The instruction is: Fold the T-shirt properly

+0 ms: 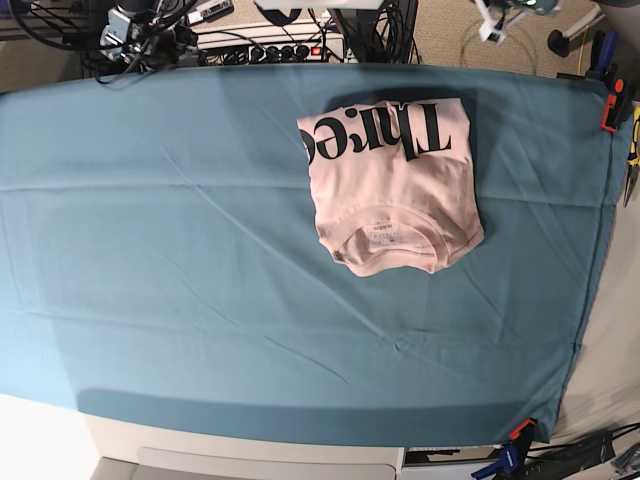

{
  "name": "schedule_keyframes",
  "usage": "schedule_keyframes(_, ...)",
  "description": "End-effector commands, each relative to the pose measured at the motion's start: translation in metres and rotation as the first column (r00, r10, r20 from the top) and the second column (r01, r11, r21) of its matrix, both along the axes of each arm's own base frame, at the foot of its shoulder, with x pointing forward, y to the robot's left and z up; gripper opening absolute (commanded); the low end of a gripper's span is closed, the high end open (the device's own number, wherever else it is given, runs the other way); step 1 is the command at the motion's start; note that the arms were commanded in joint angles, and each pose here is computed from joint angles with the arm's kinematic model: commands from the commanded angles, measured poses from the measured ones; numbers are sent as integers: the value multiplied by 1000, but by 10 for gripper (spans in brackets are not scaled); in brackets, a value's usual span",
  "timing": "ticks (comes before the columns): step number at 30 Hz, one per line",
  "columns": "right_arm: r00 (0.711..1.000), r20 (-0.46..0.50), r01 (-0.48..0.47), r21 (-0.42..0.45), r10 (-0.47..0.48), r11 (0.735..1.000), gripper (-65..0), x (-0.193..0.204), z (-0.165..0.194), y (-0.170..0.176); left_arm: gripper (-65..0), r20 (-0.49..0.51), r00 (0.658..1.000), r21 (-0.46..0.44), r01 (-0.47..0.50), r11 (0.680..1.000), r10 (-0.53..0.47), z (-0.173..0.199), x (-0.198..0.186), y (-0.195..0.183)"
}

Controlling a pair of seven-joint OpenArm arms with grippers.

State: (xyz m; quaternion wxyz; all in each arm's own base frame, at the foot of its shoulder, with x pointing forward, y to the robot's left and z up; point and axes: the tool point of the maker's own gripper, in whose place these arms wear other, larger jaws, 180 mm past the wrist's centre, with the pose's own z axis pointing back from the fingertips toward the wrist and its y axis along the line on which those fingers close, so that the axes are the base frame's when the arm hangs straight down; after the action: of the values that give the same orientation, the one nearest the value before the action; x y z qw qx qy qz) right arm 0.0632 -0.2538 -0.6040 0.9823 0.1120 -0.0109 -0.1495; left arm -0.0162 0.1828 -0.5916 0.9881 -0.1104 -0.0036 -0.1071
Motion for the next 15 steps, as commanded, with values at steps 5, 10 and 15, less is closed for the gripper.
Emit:
schedule_keyframes(5, 982, -67, -186, -125, 179, 975, -650, -24, -25, 1, -650, -2, 999, 55, 43, 998, -43, -26, 0, -24)
schedule_keyframes(10, 946, -168, -311, -228, 277, 923, -650, -63, -43, 11, -650, -77, 997, 43, 17, 999, -13, -50, -11, -52)
schedule_keyframes(15, 986, -158, -84, -223, 49, 971, -650, -70, -49, 36, -650, -151, 988, 39, -13, 999, 18, -62, -14, -71)
